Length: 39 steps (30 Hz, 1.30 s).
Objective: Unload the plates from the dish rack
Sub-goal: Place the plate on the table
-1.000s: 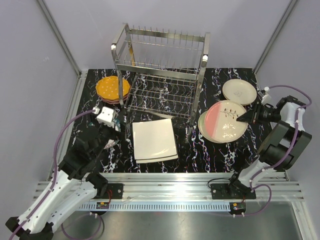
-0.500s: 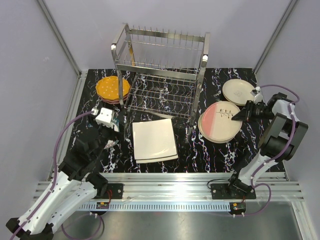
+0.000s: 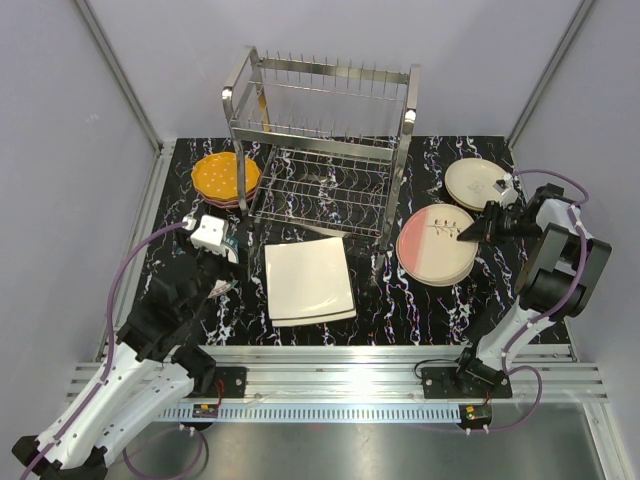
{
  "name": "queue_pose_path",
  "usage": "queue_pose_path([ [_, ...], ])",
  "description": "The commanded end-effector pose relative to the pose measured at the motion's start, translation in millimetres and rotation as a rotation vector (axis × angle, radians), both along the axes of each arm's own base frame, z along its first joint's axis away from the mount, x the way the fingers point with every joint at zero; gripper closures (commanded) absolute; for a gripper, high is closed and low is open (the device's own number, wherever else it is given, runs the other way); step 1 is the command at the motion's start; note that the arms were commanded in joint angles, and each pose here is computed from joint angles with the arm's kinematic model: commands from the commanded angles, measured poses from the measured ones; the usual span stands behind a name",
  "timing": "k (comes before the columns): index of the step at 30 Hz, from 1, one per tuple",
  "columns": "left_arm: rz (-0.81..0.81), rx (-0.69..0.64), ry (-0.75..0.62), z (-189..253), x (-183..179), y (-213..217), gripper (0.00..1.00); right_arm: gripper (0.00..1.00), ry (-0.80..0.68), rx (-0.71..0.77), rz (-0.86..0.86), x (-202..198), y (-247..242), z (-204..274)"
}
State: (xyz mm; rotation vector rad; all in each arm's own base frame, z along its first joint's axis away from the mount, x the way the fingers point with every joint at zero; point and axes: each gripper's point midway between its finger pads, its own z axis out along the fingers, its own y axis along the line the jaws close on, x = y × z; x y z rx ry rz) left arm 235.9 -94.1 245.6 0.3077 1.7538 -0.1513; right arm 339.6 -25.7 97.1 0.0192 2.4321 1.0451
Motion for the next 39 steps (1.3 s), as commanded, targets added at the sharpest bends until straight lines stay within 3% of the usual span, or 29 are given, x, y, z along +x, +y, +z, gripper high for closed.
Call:
queue_pose_path([
  [1, 0.03, -0.013, -0.029, 5.6, 1.9, 5.4, 0.01, 0.94, -0.026, 0.067, 0.006, 5.8, 10.8, 10.1],
  [10, 0.029, -0.013, -0.026, 4.1, 2.4, 5.3, 0.01, 0.84, -0.004, 0.026, 0.009, 6.3, 8.5, -3.7],
  [18, 0.032, -0.01, -0.022, 3.0, 2.9, 6.0, 0.01, 0.66, -0.002, -0.046, 0.0, 7.7, -0.8, -12.1],
  [39, 0.032, -0.009, -0.017, 1.2, 4.0, 6.0, 0.01, 0.44, 0.013, -0.139, 0.0, 8.8, -9.5, -28.7],
])
